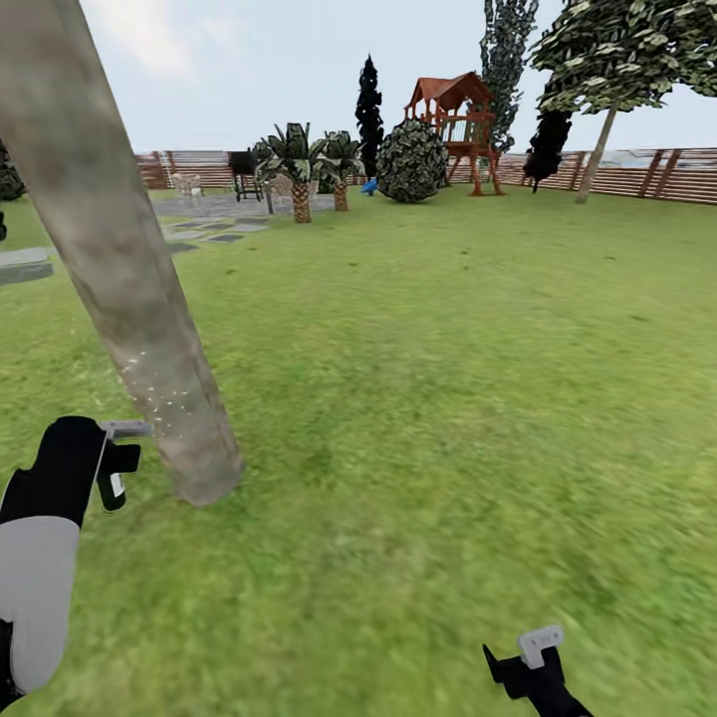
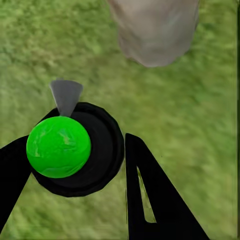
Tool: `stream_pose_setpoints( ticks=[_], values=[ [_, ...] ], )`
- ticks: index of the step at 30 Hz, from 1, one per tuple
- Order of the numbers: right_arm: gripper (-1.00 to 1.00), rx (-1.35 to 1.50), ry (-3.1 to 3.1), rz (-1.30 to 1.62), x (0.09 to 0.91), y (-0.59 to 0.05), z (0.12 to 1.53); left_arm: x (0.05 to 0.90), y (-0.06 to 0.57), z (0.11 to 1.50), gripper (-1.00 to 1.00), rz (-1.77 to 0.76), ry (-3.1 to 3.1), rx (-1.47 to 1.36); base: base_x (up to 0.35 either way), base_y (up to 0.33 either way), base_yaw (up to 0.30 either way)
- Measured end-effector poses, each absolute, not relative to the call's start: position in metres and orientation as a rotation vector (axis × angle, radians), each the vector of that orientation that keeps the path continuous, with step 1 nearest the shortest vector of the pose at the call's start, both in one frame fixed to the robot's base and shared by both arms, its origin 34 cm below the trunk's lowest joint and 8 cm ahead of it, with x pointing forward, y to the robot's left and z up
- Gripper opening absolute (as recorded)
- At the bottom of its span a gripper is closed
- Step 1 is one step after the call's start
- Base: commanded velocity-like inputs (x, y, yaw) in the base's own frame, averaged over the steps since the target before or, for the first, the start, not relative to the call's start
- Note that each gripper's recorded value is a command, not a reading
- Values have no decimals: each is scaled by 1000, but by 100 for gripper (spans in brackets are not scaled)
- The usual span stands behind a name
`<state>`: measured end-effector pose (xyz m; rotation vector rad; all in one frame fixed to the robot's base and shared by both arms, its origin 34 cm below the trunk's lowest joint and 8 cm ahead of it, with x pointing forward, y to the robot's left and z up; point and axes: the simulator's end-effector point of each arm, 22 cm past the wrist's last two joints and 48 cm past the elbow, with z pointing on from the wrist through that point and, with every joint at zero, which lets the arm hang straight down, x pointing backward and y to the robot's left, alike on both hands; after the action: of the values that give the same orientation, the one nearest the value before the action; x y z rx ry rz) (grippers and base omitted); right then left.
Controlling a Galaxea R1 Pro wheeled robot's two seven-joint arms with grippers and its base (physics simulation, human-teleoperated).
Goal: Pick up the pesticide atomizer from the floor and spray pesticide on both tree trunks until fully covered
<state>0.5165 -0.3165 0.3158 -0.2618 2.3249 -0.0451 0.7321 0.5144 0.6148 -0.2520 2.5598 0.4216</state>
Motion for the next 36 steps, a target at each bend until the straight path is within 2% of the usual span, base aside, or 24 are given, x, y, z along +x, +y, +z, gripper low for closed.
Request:
stream_pose_setpoints(
  ticks=[16, 28, 36],
  values=[
    [100, -262, 2325, -45, 517, -317, 316, 736, 516, 622, -100, 425, 2548, -255, 135, -242, 5],
    [100, -262, 2325, -44, 517, -316, 316, 736, 518, 622, -100, 430, 2549, -255, 160, -252, 249],
    [100, -262, 2325, -44, 517, -316, 316, 736, 516, 621, -100, 428, 2550, -254, 172, -246, 22]
  ],
)
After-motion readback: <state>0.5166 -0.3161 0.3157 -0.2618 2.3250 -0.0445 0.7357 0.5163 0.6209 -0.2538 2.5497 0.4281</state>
